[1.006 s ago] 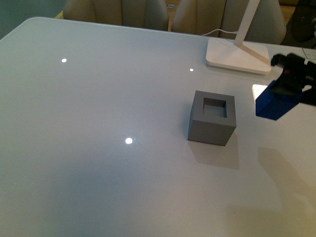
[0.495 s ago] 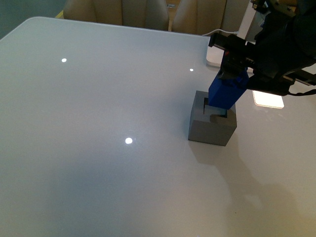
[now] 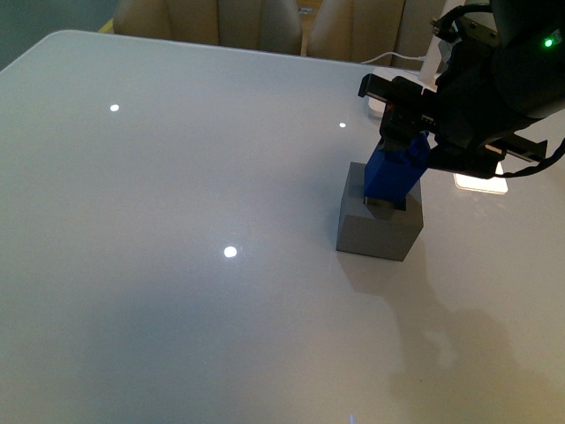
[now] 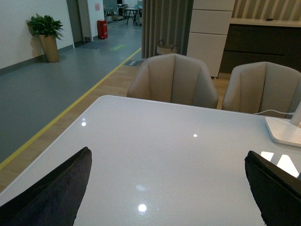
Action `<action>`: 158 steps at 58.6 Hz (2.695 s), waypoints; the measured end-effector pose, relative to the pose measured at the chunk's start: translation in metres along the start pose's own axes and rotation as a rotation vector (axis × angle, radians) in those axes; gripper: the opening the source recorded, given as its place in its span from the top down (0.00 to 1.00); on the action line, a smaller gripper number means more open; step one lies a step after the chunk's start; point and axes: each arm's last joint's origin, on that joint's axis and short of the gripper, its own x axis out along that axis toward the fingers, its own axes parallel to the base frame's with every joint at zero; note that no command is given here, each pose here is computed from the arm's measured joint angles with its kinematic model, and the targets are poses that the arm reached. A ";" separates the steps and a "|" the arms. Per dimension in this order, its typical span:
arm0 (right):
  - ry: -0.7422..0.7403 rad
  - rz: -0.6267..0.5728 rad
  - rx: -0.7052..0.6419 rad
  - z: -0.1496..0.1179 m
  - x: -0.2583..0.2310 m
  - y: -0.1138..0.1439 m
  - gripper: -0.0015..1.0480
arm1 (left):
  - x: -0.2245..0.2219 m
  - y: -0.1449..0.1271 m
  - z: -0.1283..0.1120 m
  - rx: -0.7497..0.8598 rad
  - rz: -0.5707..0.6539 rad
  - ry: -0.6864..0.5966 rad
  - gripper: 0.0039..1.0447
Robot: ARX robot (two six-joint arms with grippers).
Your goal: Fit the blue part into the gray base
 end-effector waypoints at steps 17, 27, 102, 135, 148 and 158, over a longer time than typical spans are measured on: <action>0.010 -0.014 0.003 -0.001 0.006 -0.001 0.58 | 0.000 0.000 0.000 0.000 0.000 0.000 0.07; 0.018 -0.035 0.003 -0.002 0.006 -0.002 0.58 | 0.000 0.000 0.000 0.000 0.000 0.000 0.07; -0.256 -0.043 -0.082 0.001 -0.087 -0.012 0.09 | 0.000 0.000 0.000 0.000 0.000 0.000 0.07; -0.958 -0.048 -0.276 -0.074 -0.135 -0.085 0.89 | 0.000 0.000 0.000 0.000 0.000 0.000 0.07; -0.947 -0.058 -0.285 -0.100 -0.153 -0.101 0.98 | 0.000 0.000 0.000 0.000 0.000 0.000 0.07; -0.941 -0.057 -0.286 -0.115 -0.165 -0.109 0.98 | 0.000 0.000 0.000 0.000 0.000 0.000 0.07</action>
